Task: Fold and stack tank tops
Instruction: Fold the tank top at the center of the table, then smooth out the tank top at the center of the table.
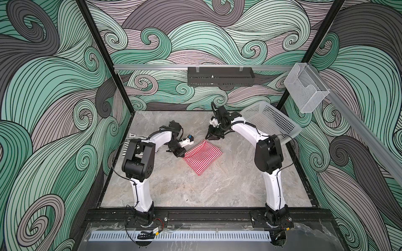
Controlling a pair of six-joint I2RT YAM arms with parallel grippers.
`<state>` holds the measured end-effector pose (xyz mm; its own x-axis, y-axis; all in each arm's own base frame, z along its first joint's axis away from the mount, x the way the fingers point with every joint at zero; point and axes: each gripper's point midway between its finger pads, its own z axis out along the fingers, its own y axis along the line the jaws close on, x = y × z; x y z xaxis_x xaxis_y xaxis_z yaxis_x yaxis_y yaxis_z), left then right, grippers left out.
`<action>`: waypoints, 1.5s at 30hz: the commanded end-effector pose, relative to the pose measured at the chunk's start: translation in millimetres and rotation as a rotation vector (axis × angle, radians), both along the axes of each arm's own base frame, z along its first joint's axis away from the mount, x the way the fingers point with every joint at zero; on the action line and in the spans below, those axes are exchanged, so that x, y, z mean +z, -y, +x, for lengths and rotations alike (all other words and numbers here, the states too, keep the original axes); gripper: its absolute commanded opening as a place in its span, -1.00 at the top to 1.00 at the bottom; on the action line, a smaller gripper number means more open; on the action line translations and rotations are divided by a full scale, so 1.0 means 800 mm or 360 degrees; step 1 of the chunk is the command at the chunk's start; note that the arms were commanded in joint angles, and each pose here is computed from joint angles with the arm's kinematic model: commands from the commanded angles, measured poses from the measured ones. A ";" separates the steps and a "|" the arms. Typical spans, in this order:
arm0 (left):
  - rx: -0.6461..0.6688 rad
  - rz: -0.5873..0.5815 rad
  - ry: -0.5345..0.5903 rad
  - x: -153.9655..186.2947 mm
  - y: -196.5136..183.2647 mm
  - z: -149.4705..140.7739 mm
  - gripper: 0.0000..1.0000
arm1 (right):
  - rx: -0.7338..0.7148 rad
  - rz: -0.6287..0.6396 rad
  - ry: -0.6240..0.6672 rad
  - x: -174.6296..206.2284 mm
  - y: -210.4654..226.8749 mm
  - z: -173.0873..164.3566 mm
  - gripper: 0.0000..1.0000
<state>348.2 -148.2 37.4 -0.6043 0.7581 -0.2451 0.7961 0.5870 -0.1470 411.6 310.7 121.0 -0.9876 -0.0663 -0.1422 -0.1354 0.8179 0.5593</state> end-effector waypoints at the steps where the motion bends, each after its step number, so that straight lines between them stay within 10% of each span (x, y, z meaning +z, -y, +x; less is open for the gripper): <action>1: 0.0186 0.0144 0.0130 -0.009 -0.018 0.033 0.69 | 0.0014 -0.0054 0.0012 -0.016 -0.002 -0.004 0.92; 33: 0.0359 0.0404 0.0231 -0.021 -0.037 0.065 0.58 | -0.0100 -0.0033 -0.0273 -0.156 -0.038 0.059 0.83; 45: 0.0418 0.0370 0.0483 0.052 -0.039 0.088 0.56 | -0.0112 0.0127 -0.0059 -0.044 -0.036 0.058 0.56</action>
